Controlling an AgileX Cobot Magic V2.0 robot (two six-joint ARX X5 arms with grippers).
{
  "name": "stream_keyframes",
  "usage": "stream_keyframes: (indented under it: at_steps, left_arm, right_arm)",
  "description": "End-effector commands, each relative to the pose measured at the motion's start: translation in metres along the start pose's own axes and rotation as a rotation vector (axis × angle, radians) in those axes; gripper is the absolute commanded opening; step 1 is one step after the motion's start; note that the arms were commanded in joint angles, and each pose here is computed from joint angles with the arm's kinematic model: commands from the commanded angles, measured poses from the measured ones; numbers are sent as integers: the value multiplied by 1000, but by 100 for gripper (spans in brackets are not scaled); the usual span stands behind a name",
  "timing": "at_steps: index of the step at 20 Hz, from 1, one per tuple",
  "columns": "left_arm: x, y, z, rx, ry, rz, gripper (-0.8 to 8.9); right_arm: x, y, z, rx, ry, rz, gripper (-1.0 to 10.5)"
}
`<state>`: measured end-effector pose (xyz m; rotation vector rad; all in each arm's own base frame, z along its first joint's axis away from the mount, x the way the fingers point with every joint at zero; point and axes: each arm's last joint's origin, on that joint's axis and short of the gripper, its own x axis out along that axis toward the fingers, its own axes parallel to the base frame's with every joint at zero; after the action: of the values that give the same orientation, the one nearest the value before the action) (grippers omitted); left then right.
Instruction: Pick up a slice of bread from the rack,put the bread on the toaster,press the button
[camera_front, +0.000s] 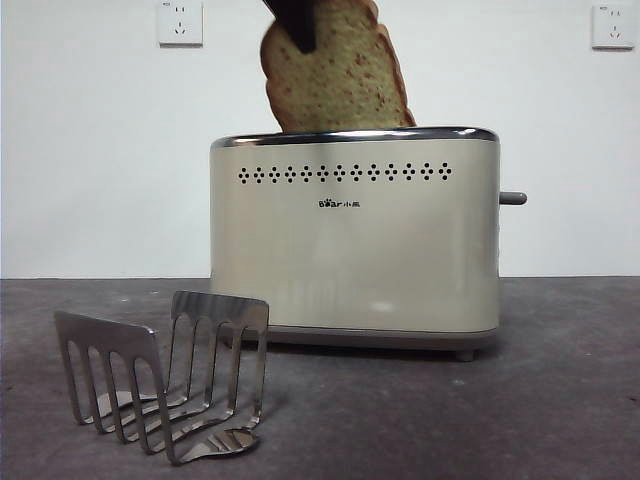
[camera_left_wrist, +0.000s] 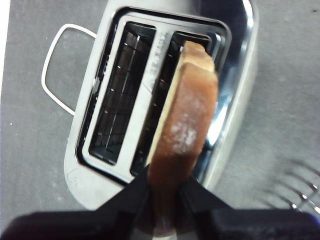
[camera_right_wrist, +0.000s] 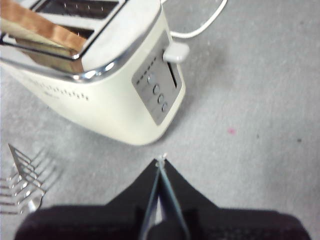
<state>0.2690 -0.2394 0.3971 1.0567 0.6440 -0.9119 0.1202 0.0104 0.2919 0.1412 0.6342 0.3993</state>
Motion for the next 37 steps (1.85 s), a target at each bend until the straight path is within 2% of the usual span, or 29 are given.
stream_keyframes:
  at_steps: [1,4,8,19,21,22,25,28,33,34,37]
  left_arm:
    - [9,1,1,4,17,0,-9]
    - [22,2,3,21,38,-14,-9]
    - [37,2,8,58,130,92,-9]
    - [55,-11,21,96,112,38,-3]
    - [58,-11,21,55,109,27,3]
    - [59,-12,21,38,99,13,35]
    - [59,-11,22,15,87,23,263]
    - [59,-10,23,-18,83,33,349]
    - [43,-10,23,-51,55,53,351]
    - [34,-9,22,-77,40,65,347]
    - [3,-11,17,-241,6,81,339]
  right_arm:
    - [-1,1,0,-11,-3,4,-7]
    - [-1,1,0,-10,-1,4,-7]
    - [-1,1,0,-13,-1,4,-7]
    - [-1,1,-1,-28,6,4,-7]
    - [-1,1,-2,-23,18,4,-7]
    - [-1,1,-2,-21,23,5,-7]
    - [-1,1,-2,-24,24,5,-7]
    - [-1,1,-2,-24,24,5,-7]
    - [-1,0,0,-25,0,4,-7]
    - [0,0,2,13,-8,4,-7]
    - [11,-5,10,144,-25,6,-7]
